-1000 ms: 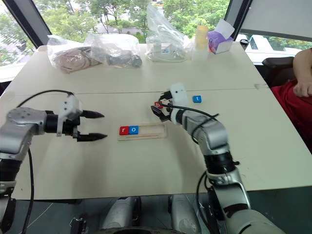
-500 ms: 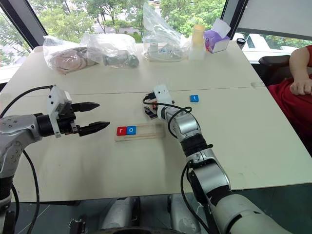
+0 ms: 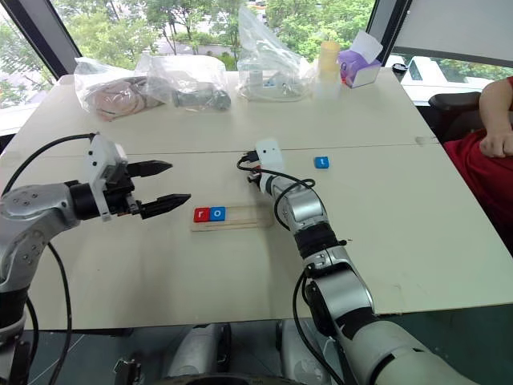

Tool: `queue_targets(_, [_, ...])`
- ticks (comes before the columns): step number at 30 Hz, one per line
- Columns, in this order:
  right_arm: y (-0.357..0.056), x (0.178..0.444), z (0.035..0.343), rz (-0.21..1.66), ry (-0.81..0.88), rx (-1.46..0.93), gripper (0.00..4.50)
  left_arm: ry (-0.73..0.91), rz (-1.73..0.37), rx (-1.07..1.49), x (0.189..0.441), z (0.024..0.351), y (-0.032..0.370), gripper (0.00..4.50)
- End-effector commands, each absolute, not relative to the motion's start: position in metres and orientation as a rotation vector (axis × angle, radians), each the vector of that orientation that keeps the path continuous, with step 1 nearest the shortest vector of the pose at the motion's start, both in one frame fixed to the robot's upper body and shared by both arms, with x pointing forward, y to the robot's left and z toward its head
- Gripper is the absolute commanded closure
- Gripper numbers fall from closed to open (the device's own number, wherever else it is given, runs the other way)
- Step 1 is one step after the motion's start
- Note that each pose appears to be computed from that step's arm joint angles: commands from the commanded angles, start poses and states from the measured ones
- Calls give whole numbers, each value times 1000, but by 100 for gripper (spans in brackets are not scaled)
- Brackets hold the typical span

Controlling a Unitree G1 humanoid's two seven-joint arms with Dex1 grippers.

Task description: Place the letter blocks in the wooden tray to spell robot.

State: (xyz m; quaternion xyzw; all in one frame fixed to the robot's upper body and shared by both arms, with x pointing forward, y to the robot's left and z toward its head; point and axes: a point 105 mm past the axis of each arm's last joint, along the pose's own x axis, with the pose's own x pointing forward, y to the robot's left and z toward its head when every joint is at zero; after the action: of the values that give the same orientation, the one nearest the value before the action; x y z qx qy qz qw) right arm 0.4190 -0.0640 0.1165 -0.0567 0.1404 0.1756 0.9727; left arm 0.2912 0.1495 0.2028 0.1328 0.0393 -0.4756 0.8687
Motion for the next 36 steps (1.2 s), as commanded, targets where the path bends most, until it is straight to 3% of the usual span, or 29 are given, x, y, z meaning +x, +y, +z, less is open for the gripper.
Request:
queue_targets(1, [-93, 400, 166, 304, 142, -126, 327, 68, -1118, 284, 281, 201, 124, 0])
queue_targets(6, [-143, 334, 155, 123, 257, -7, 327, 109, -1251, 285, 278, 176, 93, 0])
queue_targets(10, [-160, 298, 137, 2, 362, 77, 327, 111, -1301, 270, 282, 172, 83, 0])
queue_targets(13, [-162, 284, 117, -27, 437, 110, 327, 121, -1333, 277, 285, 168, 81, 0])
queue_targets(19, [-167, 281, 84, -83, 512, 183, 327, 114, -1355, 287, 293, 168, 77, 0])
queue_targets(25, [-171, 281, 88, -77, 495, 160, 31, 113, -1351, 286, 295, 167, 78, 0])
queue_targets(26, [-174, 281, 92, -79, 479, 147, 3, 114, -1349, 287, 295, 167, 79, 0])
queue_targets(28, [-189, 289, 122, -48, 329, 40, 3, 120, -1335, 298, 296, 170, 87, 0])
queue_targets(30, [-194, 294, 142, 99, 228, -37, 3, 137, -1337, 309, 295, 173, 96, 0])
queue_targets(36, [-212, 284, 141, 547, 225, -244, 3, 212, -1507, 342, 264, 178, 100, 0])
